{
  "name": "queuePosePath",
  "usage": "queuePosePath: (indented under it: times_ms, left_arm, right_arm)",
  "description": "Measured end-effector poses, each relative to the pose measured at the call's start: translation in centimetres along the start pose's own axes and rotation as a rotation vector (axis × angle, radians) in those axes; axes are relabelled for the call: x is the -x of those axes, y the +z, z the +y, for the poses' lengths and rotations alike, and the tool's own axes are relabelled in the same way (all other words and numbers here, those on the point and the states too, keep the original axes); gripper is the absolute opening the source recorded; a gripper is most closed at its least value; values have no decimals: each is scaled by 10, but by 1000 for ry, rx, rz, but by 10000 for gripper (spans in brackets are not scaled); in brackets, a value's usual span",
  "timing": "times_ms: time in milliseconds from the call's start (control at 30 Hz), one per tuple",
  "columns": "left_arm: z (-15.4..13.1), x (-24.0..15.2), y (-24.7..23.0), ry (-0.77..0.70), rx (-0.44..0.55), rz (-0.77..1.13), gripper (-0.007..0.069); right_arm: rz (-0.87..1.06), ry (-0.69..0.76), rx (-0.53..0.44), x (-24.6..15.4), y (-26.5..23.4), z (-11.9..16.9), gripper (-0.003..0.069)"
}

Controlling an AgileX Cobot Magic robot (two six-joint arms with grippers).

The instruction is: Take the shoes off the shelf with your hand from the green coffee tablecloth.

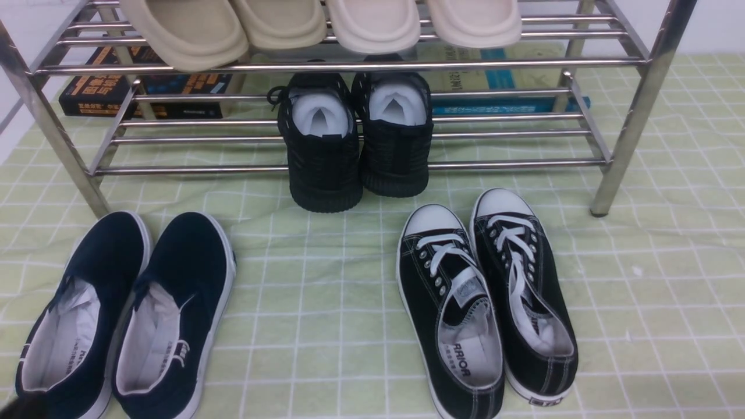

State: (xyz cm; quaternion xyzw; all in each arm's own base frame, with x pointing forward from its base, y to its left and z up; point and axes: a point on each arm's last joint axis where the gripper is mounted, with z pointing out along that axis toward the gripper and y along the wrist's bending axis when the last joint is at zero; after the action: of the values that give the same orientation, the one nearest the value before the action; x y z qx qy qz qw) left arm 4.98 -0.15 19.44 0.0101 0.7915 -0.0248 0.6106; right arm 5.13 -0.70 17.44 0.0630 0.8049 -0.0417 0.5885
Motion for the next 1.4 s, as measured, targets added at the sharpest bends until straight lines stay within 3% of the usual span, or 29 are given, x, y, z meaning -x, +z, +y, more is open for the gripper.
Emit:
queuePosePath:
  times_ms: [100,600,867,1400]
  left_arm:
    - [0,-17,7,6,0,29,30]
    - [1,-18,8,19,5,19,37]
    - [6,-18,8,-6,103,19,48]
    - [1,-18,8,19,17,21,54]
  right_arm:
    - [0,0,0,0,0,0,237]
    - [0,0,0,0,0,0,237]
    - [1,0,0,0,0,0,237]
    - [1,0,0,0,0,0,237]
